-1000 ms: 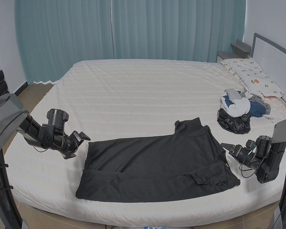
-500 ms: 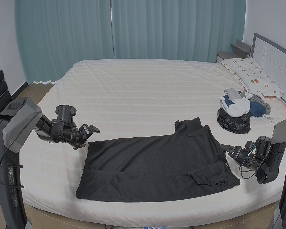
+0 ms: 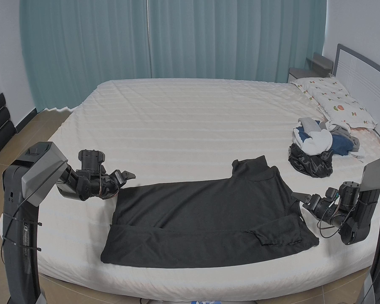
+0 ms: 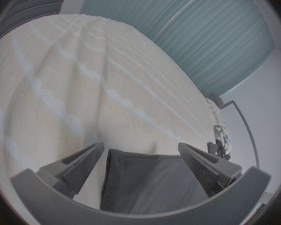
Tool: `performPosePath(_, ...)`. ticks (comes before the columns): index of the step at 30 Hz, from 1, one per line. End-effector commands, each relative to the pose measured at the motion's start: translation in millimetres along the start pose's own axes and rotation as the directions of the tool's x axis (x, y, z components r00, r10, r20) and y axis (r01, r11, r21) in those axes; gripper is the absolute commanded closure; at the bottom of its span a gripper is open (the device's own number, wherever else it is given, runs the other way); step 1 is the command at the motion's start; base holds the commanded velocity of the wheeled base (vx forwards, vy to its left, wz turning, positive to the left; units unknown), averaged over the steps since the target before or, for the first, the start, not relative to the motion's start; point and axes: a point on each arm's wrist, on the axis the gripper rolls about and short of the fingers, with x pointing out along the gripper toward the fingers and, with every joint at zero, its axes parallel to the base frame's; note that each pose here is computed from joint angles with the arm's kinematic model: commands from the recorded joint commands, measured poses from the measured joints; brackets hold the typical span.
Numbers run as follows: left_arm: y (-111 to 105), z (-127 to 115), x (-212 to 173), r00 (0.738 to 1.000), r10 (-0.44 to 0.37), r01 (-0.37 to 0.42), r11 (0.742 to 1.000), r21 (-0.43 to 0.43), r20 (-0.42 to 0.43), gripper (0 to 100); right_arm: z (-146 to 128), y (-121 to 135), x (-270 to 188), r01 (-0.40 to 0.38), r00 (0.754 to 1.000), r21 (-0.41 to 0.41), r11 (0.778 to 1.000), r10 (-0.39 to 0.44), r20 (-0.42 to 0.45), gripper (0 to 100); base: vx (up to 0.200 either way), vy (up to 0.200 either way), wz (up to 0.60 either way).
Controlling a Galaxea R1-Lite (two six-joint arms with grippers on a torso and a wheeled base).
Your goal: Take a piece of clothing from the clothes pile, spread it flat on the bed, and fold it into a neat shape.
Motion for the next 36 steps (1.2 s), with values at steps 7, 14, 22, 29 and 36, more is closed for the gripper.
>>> performPosePath(7,6,-7,9,1.0,0.009,-0.009,1.0,-0.002,-0.013,0,1,1,1,-0.004,1.0,-0.007,1.0,0.004,0.01,0,0.0,0.0,0.0)
performPosePath(14,6,-5,11,0.999,0.027,-0.027,1.0,-0.001,0.039,100,5,12,15,-0.028,0.999,-0.043,0.999,0.029,0.042,0,0.0,0.0,0.0)
performPosePath(22,6,-5,8,0.998,0.037,-0.034,0.998,-0.058,0.06,100,35,29,65,0.015,0.995,-0.071,0.997,-0.007,0.1,0,0.0,0.0,0.0)
performPosePath(29,4,-3,5,0.998,0.024,-0.016,0.99,-0.139,0.056,100,61,38,115,0.091,0.995,-0.152,0.984,-0.082,0.063,0,0.0,0.0,0.0)
performPosePath(36,6,-6,4,0.998,0.03,-0.022,0.989,-0.143,0.049,100,67,30,158,0.172,0.985,-0.218,0.961,-0.165,0.05,0,0.0,0.0,0.0)
